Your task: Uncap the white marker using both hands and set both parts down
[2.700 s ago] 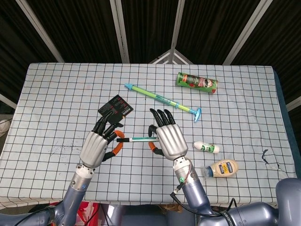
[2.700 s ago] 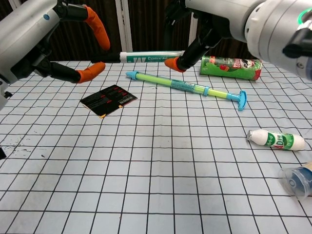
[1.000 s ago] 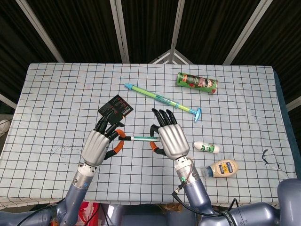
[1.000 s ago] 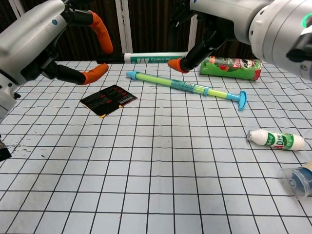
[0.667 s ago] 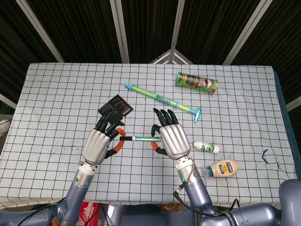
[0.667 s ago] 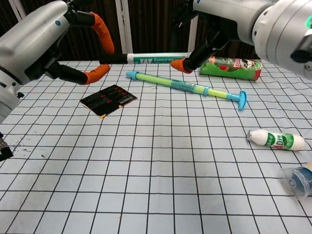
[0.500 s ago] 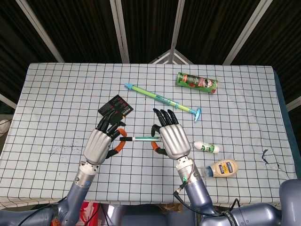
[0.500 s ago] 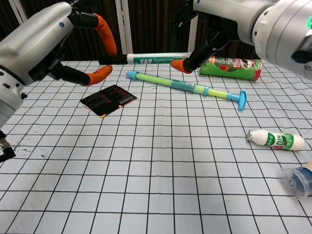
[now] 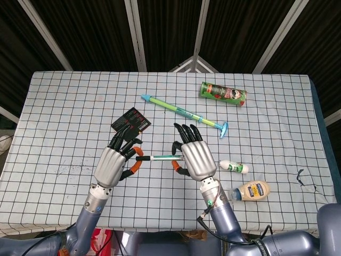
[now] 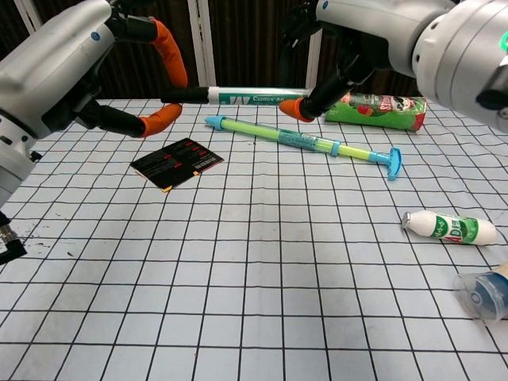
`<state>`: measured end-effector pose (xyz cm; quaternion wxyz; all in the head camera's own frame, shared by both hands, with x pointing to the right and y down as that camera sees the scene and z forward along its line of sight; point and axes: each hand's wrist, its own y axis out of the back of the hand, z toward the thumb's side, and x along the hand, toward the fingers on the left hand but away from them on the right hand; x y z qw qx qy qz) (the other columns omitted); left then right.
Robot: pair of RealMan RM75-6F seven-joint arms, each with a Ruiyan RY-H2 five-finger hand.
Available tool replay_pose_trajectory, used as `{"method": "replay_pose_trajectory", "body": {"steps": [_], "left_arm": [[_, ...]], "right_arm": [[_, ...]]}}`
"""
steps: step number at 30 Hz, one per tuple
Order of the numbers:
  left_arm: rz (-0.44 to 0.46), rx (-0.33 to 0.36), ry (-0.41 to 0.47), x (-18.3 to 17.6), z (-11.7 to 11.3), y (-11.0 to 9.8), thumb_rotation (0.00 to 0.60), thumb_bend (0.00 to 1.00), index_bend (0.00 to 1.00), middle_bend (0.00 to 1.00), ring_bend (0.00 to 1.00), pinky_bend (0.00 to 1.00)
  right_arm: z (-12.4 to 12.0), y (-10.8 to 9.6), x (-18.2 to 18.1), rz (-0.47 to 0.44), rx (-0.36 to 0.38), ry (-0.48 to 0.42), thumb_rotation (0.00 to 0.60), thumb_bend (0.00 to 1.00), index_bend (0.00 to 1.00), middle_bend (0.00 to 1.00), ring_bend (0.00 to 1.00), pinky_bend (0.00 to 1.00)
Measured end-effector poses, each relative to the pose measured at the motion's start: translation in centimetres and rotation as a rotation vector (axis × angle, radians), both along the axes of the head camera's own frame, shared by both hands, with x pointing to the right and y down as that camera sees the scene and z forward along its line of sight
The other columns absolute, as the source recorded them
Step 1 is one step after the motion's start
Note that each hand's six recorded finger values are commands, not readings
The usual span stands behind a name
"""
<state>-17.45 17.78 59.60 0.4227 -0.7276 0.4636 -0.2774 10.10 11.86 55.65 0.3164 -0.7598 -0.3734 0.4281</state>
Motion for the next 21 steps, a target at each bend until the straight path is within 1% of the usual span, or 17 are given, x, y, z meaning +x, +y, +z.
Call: {"method": "replay_pose_trajectory", "body": {"steps": [5,9,21], "left_arm": [[-0.009,-0.009,-0.010,-0.2,0.3,0.0,0.600,0.51,0.57,0.35,0.01,0.13],[-0.016,-0.015,-0.008,-0.3,0.4,0.1,0.600,0.51,0.58,0.35,0.01,0.13],[-0.043,-0.012,0.034,-1.7,0.1,0.1,0.600,0.51,0.58,0.35,0.01,0.13]], "right_arm": [[0.0,0.0,0.0,-0.001,0.000,0.000,0.600,0.46,0.71,0.07,0.08,0.04],[-0.1,-0.1,0.1,0.005,0.001,-0.001,0.600,0.46,0.71,0.07,0.08,0.04],[0.0,-0.5,1.0,0.034,0.006,0.000,0.600,0.46,0.71,0.07,0.08,0.04]]}}
